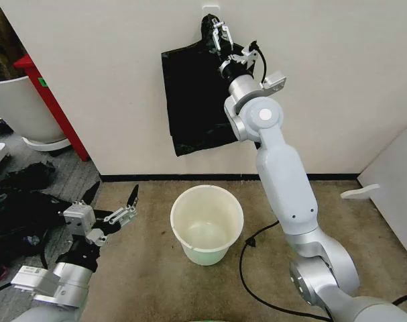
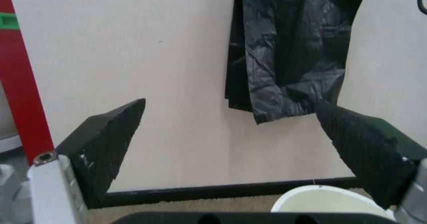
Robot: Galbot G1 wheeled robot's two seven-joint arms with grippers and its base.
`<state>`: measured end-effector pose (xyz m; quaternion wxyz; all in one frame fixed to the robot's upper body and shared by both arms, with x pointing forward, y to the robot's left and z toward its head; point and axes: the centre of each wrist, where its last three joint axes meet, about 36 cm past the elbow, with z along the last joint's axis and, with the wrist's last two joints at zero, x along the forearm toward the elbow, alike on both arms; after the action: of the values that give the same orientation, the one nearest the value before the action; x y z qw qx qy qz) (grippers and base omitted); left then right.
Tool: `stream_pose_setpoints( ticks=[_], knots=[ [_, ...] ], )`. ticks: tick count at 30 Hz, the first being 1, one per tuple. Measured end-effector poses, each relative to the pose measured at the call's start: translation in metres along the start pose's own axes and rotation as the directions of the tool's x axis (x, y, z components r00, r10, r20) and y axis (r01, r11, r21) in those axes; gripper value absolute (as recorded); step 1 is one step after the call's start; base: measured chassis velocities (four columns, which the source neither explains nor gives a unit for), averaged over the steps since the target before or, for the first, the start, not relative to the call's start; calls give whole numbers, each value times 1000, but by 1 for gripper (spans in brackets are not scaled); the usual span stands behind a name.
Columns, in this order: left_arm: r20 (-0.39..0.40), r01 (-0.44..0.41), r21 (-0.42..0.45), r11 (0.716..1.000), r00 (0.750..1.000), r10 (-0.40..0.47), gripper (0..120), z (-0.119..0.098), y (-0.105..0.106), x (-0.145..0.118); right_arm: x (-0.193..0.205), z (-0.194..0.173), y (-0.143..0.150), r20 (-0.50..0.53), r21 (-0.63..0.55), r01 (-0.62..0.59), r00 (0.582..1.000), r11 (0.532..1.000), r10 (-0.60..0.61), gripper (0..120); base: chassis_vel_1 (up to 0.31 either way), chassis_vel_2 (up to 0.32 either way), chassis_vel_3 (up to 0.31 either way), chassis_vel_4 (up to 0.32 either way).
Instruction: Place the garbage bag over the trash bin.
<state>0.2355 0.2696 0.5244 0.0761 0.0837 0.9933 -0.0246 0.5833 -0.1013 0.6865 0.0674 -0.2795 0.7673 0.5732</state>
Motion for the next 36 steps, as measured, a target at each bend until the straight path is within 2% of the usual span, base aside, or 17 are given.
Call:
stream_pose_setpoints(
  ticks=[1, 3, 8, 10, 16, 18, 23, 36],
  knots=[
    [0, 0, 0, 1000, 1000, 0, 100, 0, 0, 0, -1, 0, -1, 1, 1, -2, 1000, 1000, 2, 81, 0, 0, 0, 0],
    [0, 0, 0, 1000, 1000, 0, 100, 0, 0, 0, -1, 0, -1, 1, 2, -3, 1000, 1000, 3, 77, 0, 0, 0, 0],
    [1, -3, -1, 1000, 1000, 3, 100, 0, 0, 0, -1, -3, -3, 6, 8, -6, 1000, 1000, 6, 55, 0, 0, 0, 0],
    [1, -4, 0, 1000, 1000, 4, 100, 0, 0, 0, 0, -3, -4, 7, 10, -8, 1000, 1000, 8, 52, 0, 0, 0, 0],
    [5, -5, 1, 1000, 1000, 5, 100, 0, -1, 0, 3, -2, -6, 1, 16, -14, 1000, 1000, 14, 25, 0, 0, 0, 0],
    [6, -5, 1, 1000, 1000, 5, 100, 0, -1, 0, 3, -1, -6, 1, 16, -15, 1000, 1000, 15, 22, 0, 0, 0, 0],
    [13, -2, 1, 1000, 1000, 2, 100, 0, -1, 1, 0, -1, -6, 0, 18, -20, 1000, 1000, 20, 1, 0, 0, 0, 0],
    [27, -5, -6, 1000, 1000, 5, 100, 1, -2, 1, 12, 1, -10, -18, 15, -47, 999, 999, 47, 0, 0, 0, 0, 0]
  ],
)
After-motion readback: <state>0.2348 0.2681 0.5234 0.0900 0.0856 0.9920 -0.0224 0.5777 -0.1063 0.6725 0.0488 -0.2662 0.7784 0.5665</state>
